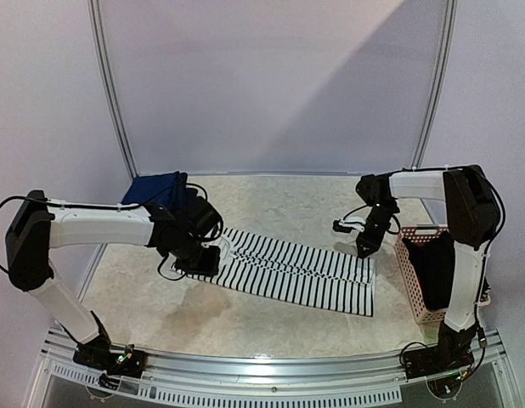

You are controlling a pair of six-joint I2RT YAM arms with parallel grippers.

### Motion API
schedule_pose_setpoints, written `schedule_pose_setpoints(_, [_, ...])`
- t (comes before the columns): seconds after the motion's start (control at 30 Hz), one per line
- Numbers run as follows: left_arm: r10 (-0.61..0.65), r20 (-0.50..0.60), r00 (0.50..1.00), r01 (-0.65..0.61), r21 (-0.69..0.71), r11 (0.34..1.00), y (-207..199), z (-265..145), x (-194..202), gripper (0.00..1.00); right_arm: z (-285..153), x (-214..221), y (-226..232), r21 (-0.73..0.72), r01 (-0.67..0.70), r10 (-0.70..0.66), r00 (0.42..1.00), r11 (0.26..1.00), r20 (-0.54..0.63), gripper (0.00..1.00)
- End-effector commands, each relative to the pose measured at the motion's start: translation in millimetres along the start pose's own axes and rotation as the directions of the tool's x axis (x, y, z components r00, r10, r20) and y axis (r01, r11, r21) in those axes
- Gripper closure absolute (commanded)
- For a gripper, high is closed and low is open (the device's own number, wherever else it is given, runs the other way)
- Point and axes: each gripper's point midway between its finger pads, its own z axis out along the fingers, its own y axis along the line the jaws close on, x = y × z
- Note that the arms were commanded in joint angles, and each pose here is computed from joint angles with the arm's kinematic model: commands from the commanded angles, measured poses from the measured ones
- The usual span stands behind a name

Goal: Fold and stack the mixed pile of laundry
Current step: Rotate the rectangle-folded tank top at the center of the board.

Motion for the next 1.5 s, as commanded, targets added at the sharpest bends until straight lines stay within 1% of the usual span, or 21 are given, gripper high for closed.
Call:
schedule_pose_setpoints(0.0, [-0.169,0.093,0.981,0.166,0.039,0.985,-0.2,-2.3,4.9,0.71,19.9,33.8,20.9,-0.076,-0.072,0.065,0.993,0.995,-0.095,0.92])
schedule_pose_setpoints(0.07, [-0.248,0.139,0.959,0.244,0.040,0.969,10.3,-3.7,11.7,0.71,24.3,46.3,35.3,-0.115,-0.116,0.102,0.987,0.987,-0.120,0.94])
schedule_pose_setpoints(0.17, [-0.374,0.224,0.900,0.369,0.063,0.927,30.1,-9.6,17.7,0.69,21.8,55.5,54.8,-0.163,-0.158,0.139,0.983,0.974,-0.122,0.93])
schedule_pose_setpoints(0.23, [-0.432,0.260,0.863,0.422,0.096,0.901,37.9,-11.3,19.9,0.68,17.2,58.8,58.9,-0.155,-0.168,0.151,0.982,0.974,-0.112,0.90])
schedule_pose_setpoints(0.3, [-0.463,0.277,0.842,0.447,0.123,0.886,40.6,-8.3,20.8,0.67,9.9,58.9,59.6,-0.138,-0.171,0.159,0.983,0.976,-0.096,0.86])
schedule_pose_setpoints(0.43, [-0.477,0.252,0.842,0.445,0.177,0.878,26.9,5.0,17.0,0.66,0.1,60.1,60.1,-0.120,-0.185,0.175,0.981,0.975,-0.086,0.75])
schedule_pose_setpoints(0.57, [-0.492,0.252,0.834,0.459,0.181,0.870,22.7,20.6,13.0,0.66,-7.9,59.5,49.7,-0.055,-0.181,0.176,0.981,0.982,-0.076,0.70])
schedule_pose_setpoints(0.67, [-0.471,0.262,0.842,0.454,0.126,0.882,27.1,30.9,12.1,0.69,-14.7,57.5,46.8,-0.033,-0.183,0.181,0.982,0.983,-0.059,0.69])
schedule_pose_setpoints(0.77, [-0.479,0.264,0.837,0.474,0.086,0.876,33.4,40.3,13.2,0.73,-21.7,57.4,44.6,-0.011,-0.188,0.187,0.981,0.982,-0.048,0.68])
schedule_pose_setpoints(0.83, [-0.473,0.270,0.839,0.475,0.061,0.878,37.5,46.7,9.5,0.80,-27.5,58.3,42.6,0.013,-0.189,0.189,0.981,0.982,-0.043,0.68])
schedule_pose_setpoints(0.93, [-0.446,0.257,0.857,0.453,0.035,0.891,38.7,58.0,-5.4,0.90,-41.7,56.6,39.4,0.050,-0.189,0.190,0.982,0.981,-0.014,0.67])
schedule_pose_setpoints(1.07, [-0.391,0.203,0.898,0.400,-0.003,0.917,35.7,79.1,-32.6,1.00,-59.6,52.5,38.3,0.079,-0.184,0.182,0.983,0.980,0.035,0.67])
schedule_pose_setpoints(1.23, [-0.326,0.152,0.933,0.339,-0.071,0.938,44.9,98.5,-84.4,1.00,-75.9,48.4,42.7,0.082,-0.176,0.169,0.982,0.981,0.083,0.67])
schedule_pose_setpoints(1.27, [-0.318,0.161,0.934,0.331,-0.061,0.942,43.5,97.1,-107.0,1.00,-77.9,48.7,43.8,0.081,-0.176,0.169,0.982,0.981,0.088,0.66])
schedule_pose_setpoints(1.3, [-0.296,0.151,0.943,0.309,-0.072,0.948,46.3,99.8,-120.4,1.00,-78.8,49.4,45.1,0.078,-0.176,0.169,0.982,0.981,0.088,0.66])
schedule_pose_setpoints(1.4, [-0.239,0.090,0.967,0.248,-0.100,0.964,54.9,115.6,-159.8,1.00,-81.5,48.9,47.0,0.075,-0.175,0.168,0.981,0.982,0.099,0.66])
schedule_pose_setpoints(1.47, [-0.184,0.057,0.981,0.190,-0.122,0.974,57.8,125.5,-187.5,0.96,-80.9,48.4,48.2,0.067,-0.176,0.168,0.980,0.982,0.101,0.66])
